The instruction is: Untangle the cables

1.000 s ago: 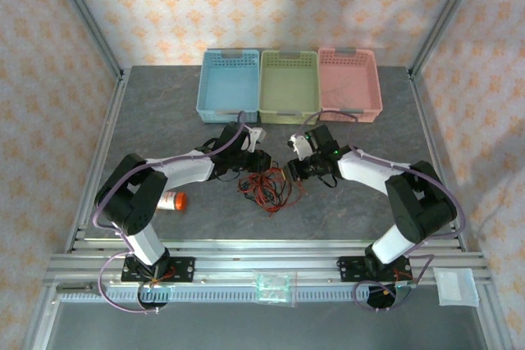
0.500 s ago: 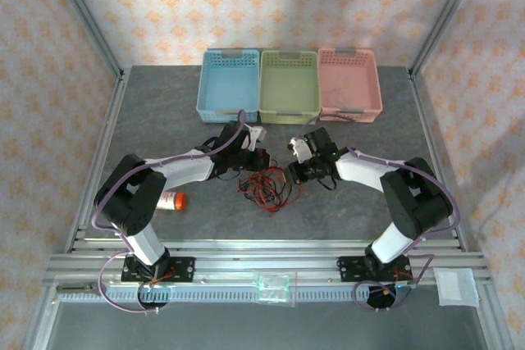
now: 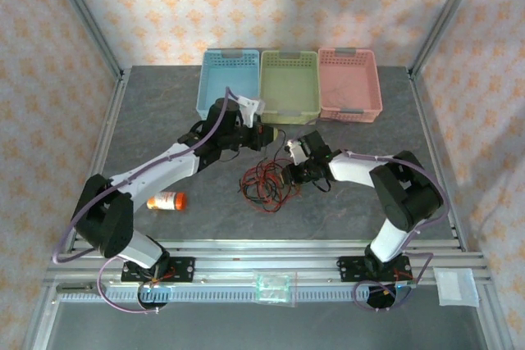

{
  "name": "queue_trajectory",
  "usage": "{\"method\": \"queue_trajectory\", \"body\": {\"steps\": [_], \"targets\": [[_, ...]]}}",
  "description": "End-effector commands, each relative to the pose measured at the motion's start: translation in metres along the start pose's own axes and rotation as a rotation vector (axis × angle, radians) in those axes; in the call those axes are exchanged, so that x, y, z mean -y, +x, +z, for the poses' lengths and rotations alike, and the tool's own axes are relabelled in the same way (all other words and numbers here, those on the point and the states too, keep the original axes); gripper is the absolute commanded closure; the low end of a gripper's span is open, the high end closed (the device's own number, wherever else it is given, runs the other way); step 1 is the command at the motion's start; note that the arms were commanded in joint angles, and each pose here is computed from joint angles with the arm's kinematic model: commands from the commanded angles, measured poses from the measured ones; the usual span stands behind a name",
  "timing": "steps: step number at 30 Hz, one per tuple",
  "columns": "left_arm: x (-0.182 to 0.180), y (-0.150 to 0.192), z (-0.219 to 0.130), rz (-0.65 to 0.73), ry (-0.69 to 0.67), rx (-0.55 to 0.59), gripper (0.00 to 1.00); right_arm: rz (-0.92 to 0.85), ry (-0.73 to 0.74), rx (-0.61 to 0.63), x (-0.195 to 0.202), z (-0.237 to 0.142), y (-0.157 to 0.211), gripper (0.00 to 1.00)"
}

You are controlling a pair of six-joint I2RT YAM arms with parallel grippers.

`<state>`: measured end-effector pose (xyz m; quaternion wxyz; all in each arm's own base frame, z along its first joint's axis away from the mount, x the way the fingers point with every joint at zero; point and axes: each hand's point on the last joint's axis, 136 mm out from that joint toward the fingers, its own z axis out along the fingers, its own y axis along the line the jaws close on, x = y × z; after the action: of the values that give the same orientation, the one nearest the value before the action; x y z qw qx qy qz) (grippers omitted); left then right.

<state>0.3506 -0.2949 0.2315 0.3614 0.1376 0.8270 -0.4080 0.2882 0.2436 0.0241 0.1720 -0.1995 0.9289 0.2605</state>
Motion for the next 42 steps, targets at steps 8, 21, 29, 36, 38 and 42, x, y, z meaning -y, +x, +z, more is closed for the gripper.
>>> {"method": "queue_trajectory", "body": {"steps": [8,21,29,36,38,42], "targets": [[0.043,-0.072,-0.062,0.064,0.031,0.185,1.0,0.028,0.055,0.031,0.013,0.008,-0.002,0.8],[0.107,-0.14,-0.133,0.161,0.078,0.366,1.0,0.035,0.069,0.014,0.018,0.013,0.004,0.83],[0.128,-0.168,-0.167,0.225,0.059,0.448,1.0,0.039,0.071,0.012,0.019,0.014,0.006,0.83],[0.153,-0.201,-0.203,0.312,0.05,0.551,1.0,0.042,0.074,0.007,0.02,0.016,0.007,0.83],[0.159,-0.213,-0.214,0.333,0.034,0.597,1.0,0.042,0.075,0.006,0.02,0.017,0.008,0.83],[0.167,-0.235,-0.229,0.375,-0.008,0.672,1.0,0.034,0.073,0.001,0.019,0.018,0.009,0.83]]}}
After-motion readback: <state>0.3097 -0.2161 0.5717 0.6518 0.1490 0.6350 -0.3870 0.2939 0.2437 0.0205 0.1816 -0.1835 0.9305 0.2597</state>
